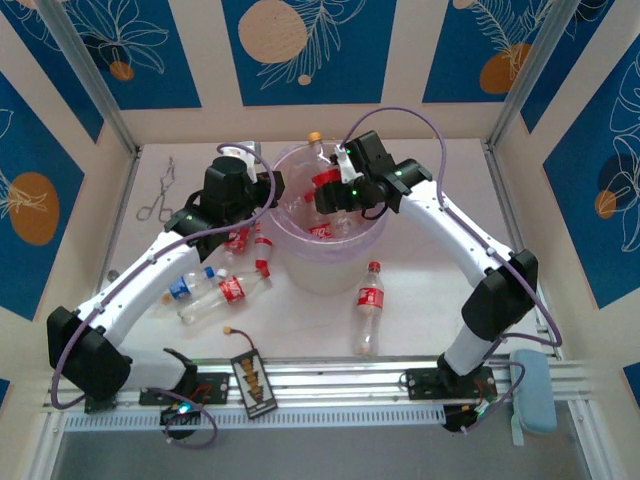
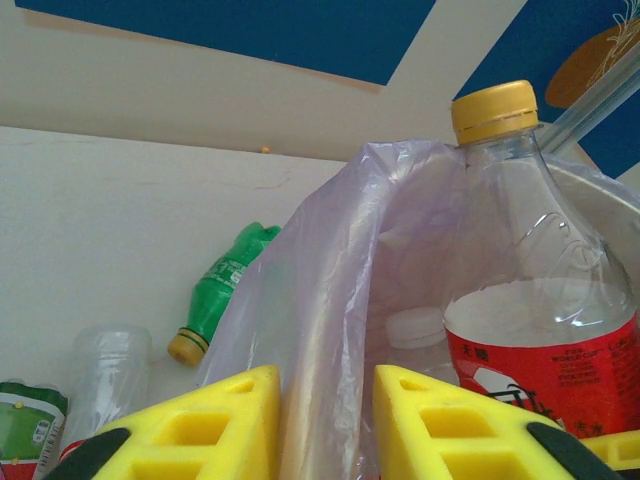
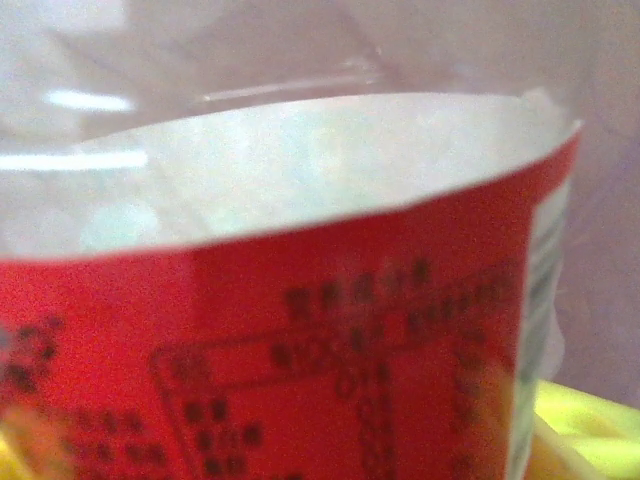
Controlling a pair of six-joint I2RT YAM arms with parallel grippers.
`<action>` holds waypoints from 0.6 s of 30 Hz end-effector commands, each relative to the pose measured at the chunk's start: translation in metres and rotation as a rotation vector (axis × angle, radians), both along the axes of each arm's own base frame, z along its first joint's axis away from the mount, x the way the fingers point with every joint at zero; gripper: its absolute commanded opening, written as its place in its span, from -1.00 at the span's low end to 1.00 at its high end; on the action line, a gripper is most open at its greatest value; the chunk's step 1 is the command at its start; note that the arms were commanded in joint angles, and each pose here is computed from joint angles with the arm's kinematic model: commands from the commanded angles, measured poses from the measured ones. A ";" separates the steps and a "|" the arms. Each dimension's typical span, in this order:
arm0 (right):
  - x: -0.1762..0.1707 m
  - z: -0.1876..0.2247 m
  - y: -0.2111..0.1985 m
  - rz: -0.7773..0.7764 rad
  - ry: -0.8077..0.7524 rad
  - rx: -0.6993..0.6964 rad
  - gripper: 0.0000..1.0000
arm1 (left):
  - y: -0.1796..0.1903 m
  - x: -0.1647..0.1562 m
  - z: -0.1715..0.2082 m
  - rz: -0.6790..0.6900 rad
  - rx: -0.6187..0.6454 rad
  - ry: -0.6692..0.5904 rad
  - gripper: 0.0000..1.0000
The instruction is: Put the plastic bottles in the bin
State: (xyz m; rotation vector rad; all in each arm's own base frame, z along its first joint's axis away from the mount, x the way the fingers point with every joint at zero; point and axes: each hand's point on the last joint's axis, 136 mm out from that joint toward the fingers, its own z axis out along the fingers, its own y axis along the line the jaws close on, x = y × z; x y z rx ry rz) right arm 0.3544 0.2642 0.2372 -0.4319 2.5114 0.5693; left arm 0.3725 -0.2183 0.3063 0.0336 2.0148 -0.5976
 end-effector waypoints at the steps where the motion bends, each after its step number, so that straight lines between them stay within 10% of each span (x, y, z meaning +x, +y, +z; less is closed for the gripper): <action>1: -0.011 -0.013 0.001 0.011 0.052 0.006 0.46 | 0.002 -0.009 -0.045 -0.023 0.093 0.134 -0.39; 18: 0.000 0.054 -0.020 -0.026 -0.120 -0.059 0.78 | 0.003 -0.010 -0.045 -0.022 0.093 0.133 -0.38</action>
